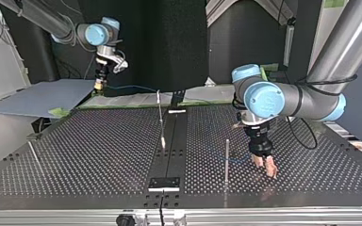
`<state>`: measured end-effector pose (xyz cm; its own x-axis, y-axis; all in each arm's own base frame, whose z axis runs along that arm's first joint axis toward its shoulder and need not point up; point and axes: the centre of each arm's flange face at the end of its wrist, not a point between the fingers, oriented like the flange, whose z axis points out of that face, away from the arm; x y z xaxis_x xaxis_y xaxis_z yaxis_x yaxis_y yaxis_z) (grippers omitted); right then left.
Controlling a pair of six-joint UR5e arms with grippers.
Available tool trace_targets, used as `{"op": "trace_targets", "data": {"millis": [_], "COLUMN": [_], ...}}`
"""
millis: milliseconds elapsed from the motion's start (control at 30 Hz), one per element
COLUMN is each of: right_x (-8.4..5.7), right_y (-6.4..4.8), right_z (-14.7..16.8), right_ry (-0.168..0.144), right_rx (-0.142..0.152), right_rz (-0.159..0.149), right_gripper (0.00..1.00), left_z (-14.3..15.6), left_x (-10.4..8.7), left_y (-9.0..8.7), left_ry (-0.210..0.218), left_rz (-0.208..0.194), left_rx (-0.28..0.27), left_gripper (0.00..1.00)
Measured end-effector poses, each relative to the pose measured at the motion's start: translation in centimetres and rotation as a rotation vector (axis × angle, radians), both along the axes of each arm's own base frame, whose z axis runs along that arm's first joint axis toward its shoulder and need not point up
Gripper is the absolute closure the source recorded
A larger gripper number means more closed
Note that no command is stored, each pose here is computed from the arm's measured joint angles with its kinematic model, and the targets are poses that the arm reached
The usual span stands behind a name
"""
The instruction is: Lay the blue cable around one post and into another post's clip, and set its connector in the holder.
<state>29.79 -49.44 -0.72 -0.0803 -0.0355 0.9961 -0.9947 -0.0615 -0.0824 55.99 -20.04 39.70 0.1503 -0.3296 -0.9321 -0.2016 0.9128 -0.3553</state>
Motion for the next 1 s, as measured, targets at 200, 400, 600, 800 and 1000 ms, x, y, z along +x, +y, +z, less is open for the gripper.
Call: {"op": "trace_targets", "data": {"millis": [200,400,600,800,1000], "right_x": [0.9,1.3,1.2,1.3,1.2], "right_y": [1.3,2.2,2.3,1.3,0.4], "right_z": [-2.3,-5.2,-6.7,-6.5,-6.3], "right_ry": [0.021,0.045,0.067,0.054,0.050], "right_rx": [0.021,0.030,0.037,0.022,0.011], "right_rz": [0.033,0.087,0.141,0.185,0.225], "right_gripper": [1.00,1.00,1.00,1.00,1.00], "left_z": [0.0,0.0,0.0,0.0,0.0], "left_x": [0.0,0.0,0.0,-0.1,-0.1], "left_y": [0.1,0.1,0.1,0.0,-0.1], "left_ry": [0.001,0.001,0.004,0.006,0.007], "left_rz": [0.001,0.000,-0.001,-0.002,-0.002], "left_rx": [-0.002,-0.003,-0.001,0.001,0.003], "left_gripper": [0.00,0.00,0.00,0.00,0.00]}}
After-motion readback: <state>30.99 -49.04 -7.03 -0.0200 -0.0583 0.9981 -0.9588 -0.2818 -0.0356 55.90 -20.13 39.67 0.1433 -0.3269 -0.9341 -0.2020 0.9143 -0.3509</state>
